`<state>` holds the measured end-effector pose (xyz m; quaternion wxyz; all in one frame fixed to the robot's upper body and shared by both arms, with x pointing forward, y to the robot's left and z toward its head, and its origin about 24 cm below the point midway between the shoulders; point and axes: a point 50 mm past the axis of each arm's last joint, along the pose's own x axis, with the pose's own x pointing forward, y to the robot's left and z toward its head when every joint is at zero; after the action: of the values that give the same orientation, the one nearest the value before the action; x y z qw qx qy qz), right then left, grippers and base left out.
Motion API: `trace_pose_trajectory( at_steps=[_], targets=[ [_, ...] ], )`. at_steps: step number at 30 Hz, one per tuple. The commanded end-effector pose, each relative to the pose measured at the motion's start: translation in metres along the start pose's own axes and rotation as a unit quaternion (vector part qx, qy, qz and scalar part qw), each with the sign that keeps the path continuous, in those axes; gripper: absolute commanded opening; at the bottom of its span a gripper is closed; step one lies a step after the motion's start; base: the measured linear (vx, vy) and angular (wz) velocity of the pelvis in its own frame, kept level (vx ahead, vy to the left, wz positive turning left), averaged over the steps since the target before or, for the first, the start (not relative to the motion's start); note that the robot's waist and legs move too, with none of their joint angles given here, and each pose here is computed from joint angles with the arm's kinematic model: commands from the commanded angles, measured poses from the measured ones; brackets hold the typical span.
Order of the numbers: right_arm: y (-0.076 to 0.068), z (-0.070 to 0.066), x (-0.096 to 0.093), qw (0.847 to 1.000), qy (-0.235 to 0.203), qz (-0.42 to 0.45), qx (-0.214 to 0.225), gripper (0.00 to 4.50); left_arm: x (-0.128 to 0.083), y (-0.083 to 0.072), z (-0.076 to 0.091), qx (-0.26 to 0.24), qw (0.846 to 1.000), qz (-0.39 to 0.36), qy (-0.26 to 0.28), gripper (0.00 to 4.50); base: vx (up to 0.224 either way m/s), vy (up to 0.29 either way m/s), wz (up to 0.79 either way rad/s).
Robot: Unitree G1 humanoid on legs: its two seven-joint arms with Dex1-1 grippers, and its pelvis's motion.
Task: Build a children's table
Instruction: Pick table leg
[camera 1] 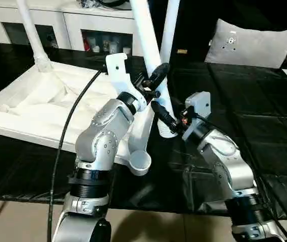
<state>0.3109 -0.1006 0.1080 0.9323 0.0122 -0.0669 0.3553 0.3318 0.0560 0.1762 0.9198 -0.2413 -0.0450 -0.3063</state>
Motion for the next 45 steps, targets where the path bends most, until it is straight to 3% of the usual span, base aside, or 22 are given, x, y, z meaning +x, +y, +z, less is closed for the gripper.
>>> trace_pose_trajectory(
  at_steps=[1,4,5,11,18,22,24,28,39,40,43,45],
  targets=[
    [-0.001,0.003,0.001,1.000,-0.002,0.000,-0.009,1.86,0.003,-0.008,0.004,-0.002,1.000,-0.014,-0.007,1.84,0.000,0.000,0.00],
    [-0.003,0.003,0.002,1.000,0.002,-0.006,-0.013,2.56,0.003,-0.002,0.009,0.009,1.000,0.004,-0.015,1.84,0.000,0.000,0.00],
    [-0.004,0.005,0.002,1.000,-0.003,0.006,0.006,2.56,0.003,0.006,0.013,0.025,0.999,0.024,-0.021,1.84,0.000,0.000,0.00],
    [-0.005,0.012,-0.005,0.999,-0.015,0.043,0.028,2.99,0.003,0.022,0.020,0.052,0.997,0.048,-0.020,1.84,0.000,0.000,0.00],
    [-0.012,0.023,-0.012,0.996,-0.030,0.054,0.061,3.68,0.002,0.031,0.025,0.073,0.997,0.036,-0.010,1.83,0.000,0.000,0.00],
    [-0.021,0.029,-0.018,0.992,-0.004,0.085,0.093,4.01,0.003,0.034,0.030,0.079,0.997,0.004,0.006,1.83,0.000,0.000,0.00],
    [-0.029,0.032,-0.022,0.989,0.016,0.102,0.105,4.21,0.004,0.031,0.032,0.072,0.996,-0.048,0.023,1.83,0.000,0.000,0.00],
    [-0.029,0.035,-0.026,0.981,0.038,0.146,0.122,4.48,0.003,0.019,0.034,0.055,0.990,-0.126,0.042,1.83,0.000,0.000,0.00],
    [-0.017,0.037,-0.042,0.940,0.084,0.276,0.180,4.50,-0.012,-0.013,0.030,0.053,0.943,-0.317,0.092,1.83,0.000,0.000,0.00],
    [-0.015,0.036,-0.043,0.938,0.088,0.283,0.182,4.20,-0.014,-0.014,0.030,0.050,0.940,-0.324,0.092,1.83,0.000,0.000,0.00],
    [-0.010,0.034,-0.045,0.927,0.098,0.307,0.193,4.08,-0.018,-0.018,0.029,0.045,0.932,-0.347,0.097,1.83,0.000,0.000,0.00],
    [-0.010,0.034,-0.046,0.925,0.100,0.310,0.195,3.70,-0.020,-0.018,0.028,0.048,0.929,-0.352,0.100,1.83,0.000,0.000,0.00]
  ],
)
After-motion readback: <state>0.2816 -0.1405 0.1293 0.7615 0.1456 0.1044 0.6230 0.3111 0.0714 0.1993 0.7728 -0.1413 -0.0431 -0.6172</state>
